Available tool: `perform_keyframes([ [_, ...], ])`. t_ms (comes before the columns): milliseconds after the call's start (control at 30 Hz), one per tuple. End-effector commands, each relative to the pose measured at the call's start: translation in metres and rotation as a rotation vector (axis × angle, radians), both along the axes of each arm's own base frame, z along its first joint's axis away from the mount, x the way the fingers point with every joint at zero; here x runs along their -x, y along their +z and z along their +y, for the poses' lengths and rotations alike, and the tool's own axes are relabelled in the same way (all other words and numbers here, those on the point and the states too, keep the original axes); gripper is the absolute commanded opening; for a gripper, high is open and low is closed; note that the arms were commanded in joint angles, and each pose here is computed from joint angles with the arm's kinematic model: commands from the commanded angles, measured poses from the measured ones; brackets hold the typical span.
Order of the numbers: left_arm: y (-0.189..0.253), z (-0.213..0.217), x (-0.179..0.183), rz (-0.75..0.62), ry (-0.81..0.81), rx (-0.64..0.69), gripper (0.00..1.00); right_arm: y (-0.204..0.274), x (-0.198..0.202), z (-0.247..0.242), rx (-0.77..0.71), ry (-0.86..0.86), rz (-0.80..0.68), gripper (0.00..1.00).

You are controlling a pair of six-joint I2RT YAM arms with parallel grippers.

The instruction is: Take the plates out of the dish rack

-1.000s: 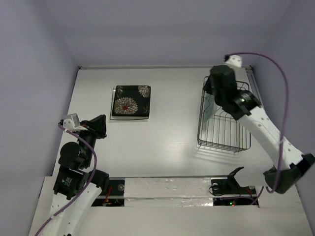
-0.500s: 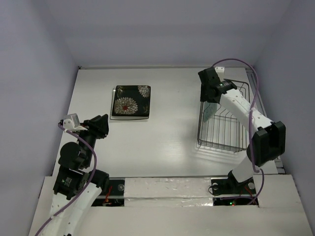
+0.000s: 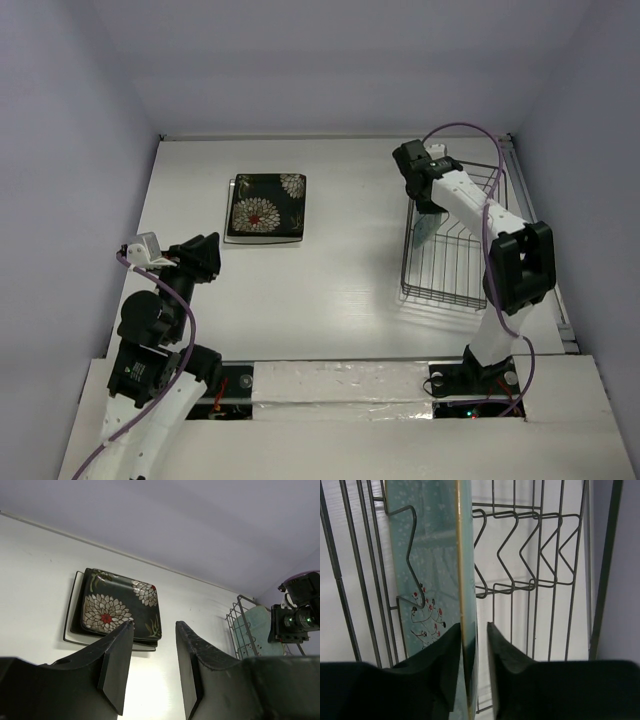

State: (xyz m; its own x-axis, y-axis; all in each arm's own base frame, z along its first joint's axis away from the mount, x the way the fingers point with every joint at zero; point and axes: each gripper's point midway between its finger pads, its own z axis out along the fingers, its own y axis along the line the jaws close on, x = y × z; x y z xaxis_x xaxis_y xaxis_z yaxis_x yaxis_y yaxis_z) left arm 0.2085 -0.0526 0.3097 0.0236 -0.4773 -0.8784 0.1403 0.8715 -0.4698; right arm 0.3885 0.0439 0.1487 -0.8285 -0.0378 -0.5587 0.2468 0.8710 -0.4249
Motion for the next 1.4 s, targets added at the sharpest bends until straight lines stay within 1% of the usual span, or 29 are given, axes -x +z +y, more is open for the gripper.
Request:
perform_keyframes([
  [0, 0.01, -0.001, 0.001, -0.042, -0.007, 0.014, 0.36, 0.024, -0.005, -0.014, 0.082, -0.029, -0.027, 0.29],
  [33, 0.009, -0.001, 0.001, -0.041, -0.007, 0.014, 0.36, 0.024, -0.005, -0.016, 0.097, -0.034, -0.025, 0.25],
  [67, 0.01, -0.001, 0.002, -0.045, -0.007, 0.016, 0.36, 0.028, -0.004, -0.02, 0.121, -0.043, -0.03, 0.17],
  [133, 0.01, -0.001, 0.002, -0.044, -0.007, 0.015, 0.36, 0.034, -0.004, -0.023, 0.141, -0.054, -0.045, 0.11],
  [167, 0.009, -0.001, 0.001, -0.041, -0.007, 0.014, 0.36, 0.039, -0.005, -0.027, 0.162, -0.064, -0.058, 0.04],
  [233, 0.009, -0.001, 0.001, -0.041, -0.007, 0.012, 0.36, 0.047, -0.006, -0.03, 0.181, -0.074, -0.08, 0.0],
  [467, 0.009, -0.001, 0.0, -0.037, -0.007, 0.012, 0.36, 0.076, -0.006, -0.046, 0.307, -0.101, -0.122, 0.0],
  [567, 0.009, -0.002, 0.0, -0.037, -0.007, 0.012, 0.36, 0.088, -0.005, -0.047, 0.337, -0.103, -0.148, 0.0],
  [633, 0.008, -0.002, 0.0, -0.035, -0.007, 0.012, 0.36, 0.095, -0.006, -0.047, 0.33, -0.109, -0.169, 0.0],
  [733, 0.009, -0.001, 0.0, -0.038, -0.007, 0.013, 0.36, 0.11, -0.007, -0.042, 0.289, -0.099, -0.218, 0.0],
  [900, 0.009, -0.001, 0.0, -0.038, -0.007, 0.013, 0.36, 0.134, -0.007, -0.031, 0.173, -0.059, -0.289, 0.0],
  [1167, 0.008, -0.002, 0.0, -0.035, -0.007, 0.012, 0.36, 0.172, 0.006, -0.03, 0.071, -0.051, -0.403, 0.0],
  [1233, 0.009, -0.001, 0.0, -0.038, -0.007, 0.013, 0.36, 0.184, 0.008, -0.024, 0.035, -0.03, -0.436, 0.0],
  [1333, 0.009, -0.001, 0.0, -0.04, -0.007, 0.013, 0.36, 0.199, 0.012, -0.002, -0.056, 0.032, -0.483, 0.0],
  [1367, 0.009, -0.001, 0.0, -0.039, -0.007, 0.013, 0.36, 0.207, 0.013, 0.008, -0.097, 0.059, -0.522, 0.0],
])
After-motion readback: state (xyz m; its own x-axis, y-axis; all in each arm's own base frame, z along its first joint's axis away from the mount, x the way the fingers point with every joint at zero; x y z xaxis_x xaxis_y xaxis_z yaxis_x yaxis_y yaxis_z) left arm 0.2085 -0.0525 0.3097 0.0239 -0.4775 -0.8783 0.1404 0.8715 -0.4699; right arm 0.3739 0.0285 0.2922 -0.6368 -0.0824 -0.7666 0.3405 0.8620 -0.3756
